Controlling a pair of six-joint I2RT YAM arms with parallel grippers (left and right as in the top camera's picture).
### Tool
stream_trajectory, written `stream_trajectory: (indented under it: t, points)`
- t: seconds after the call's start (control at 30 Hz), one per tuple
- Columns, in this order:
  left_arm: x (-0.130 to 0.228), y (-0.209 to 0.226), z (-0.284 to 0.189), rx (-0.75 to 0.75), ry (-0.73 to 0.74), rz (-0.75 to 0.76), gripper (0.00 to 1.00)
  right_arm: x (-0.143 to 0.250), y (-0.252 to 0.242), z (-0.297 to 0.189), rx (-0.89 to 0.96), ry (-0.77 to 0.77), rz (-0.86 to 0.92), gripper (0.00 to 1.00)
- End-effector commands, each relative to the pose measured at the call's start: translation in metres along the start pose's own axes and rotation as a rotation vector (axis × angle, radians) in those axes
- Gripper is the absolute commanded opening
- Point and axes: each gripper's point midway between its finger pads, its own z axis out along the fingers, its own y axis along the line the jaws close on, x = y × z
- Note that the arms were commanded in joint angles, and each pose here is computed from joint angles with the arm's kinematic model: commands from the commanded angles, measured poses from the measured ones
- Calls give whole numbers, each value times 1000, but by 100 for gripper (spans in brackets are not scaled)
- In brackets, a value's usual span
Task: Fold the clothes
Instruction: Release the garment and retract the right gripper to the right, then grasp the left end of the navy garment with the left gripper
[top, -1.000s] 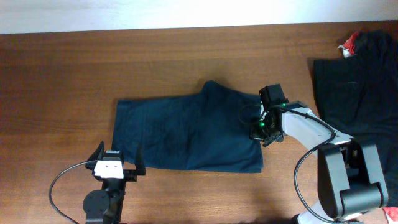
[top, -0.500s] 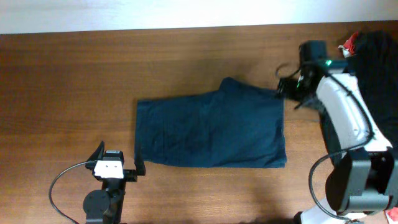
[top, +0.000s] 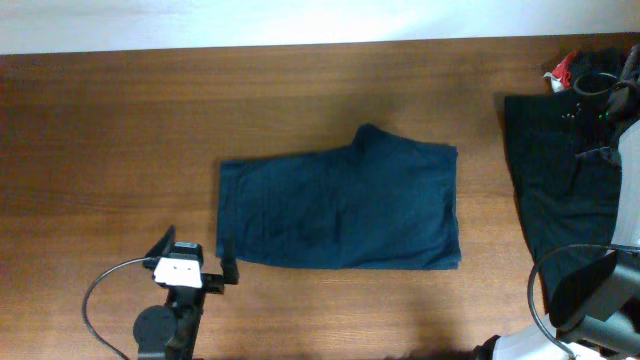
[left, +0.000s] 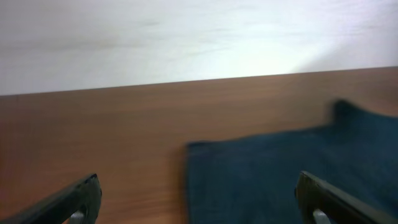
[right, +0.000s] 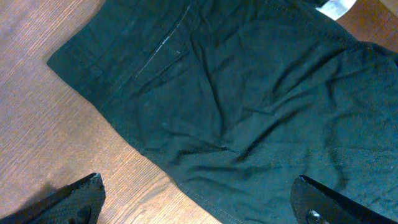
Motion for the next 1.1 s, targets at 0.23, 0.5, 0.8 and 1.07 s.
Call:
stream_trajectory:
  t: [0.23,0.5,0.8,1.07]
  points:
    - [-84,-67,-35,398,-60,-61,99,-5,-3,-6,10,-23,3,99]
    - [-91,-16,61,153,631,-112,99,-5,-3,-6,10,-23,3,99]
    - [94,2,121,81,1249,-154,99,-5,-3,-6,10,-23,3,99]
    - [174,-8,103,118,1485,-215,82,-5,-3,-6,10,-23,3,99]
